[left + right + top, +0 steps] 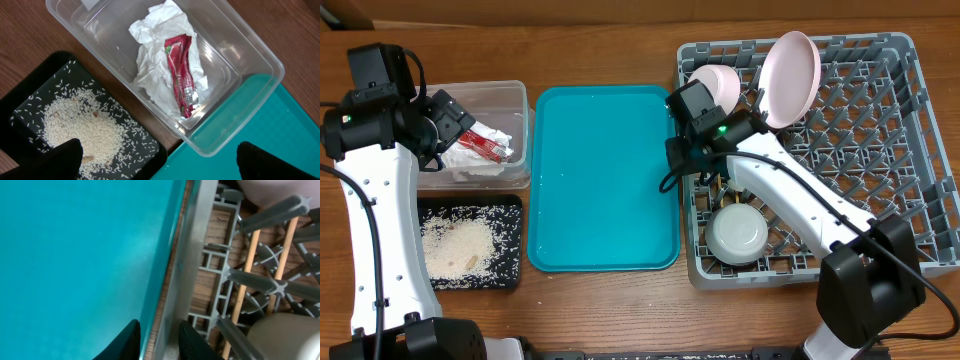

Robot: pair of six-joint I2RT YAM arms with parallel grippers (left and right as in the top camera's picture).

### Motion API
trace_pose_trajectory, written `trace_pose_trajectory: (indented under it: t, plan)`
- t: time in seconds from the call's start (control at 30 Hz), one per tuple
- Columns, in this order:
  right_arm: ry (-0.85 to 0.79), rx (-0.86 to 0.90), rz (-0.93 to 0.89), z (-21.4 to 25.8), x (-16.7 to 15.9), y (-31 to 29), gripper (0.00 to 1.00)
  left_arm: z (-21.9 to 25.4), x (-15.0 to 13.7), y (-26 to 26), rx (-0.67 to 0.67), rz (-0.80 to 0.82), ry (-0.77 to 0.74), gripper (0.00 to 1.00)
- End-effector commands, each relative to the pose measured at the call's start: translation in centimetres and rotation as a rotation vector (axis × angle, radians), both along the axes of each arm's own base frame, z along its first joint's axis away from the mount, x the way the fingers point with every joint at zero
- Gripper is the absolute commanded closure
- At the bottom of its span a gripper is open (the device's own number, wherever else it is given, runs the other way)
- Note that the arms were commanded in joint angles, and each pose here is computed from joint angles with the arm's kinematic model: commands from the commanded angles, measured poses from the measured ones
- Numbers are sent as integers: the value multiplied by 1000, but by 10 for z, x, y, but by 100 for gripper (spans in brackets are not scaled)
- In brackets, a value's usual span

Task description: Sort waste into correct bins and load items into the dishwasher

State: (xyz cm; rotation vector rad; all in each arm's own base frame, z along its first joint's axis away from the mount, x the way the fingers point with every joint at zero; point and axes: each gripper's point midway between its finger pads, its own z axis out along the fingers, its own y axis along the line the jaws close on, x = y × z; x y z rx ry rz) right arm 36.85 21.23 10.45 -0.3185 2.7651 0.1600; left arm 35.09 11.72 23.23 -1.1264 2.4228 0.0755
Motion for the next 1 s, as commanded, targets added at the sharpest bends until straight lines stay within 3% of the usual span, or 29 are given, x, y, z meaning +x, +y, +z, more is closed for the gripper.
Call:
trace_pose_trajectory:
  t: [0.0,0.13,0.33,0.73,0.8,0.97]
  plan:
    - [20,-27,-14,-15,-6,-7,72,4,4,-1,-6,11,-16,0]
    - [30,-22,-39,-21,-8,-8,74,4,4,-1,-6,11,-16,0]
    - [11,3,-66,-18,-3,-5,85,4,4,-1,-6,11,-16,0]
    - [-17,42,-79,-14,5,2,86,4,5,-2,-6,11,-16,0]
    - [-16,40,-79,-14,5,2,85,4,4,-1,-6,11,-16,0]
    - [-14,25,-78,-13,4,-2,68,4,4,-2,-6,11,-16,0]
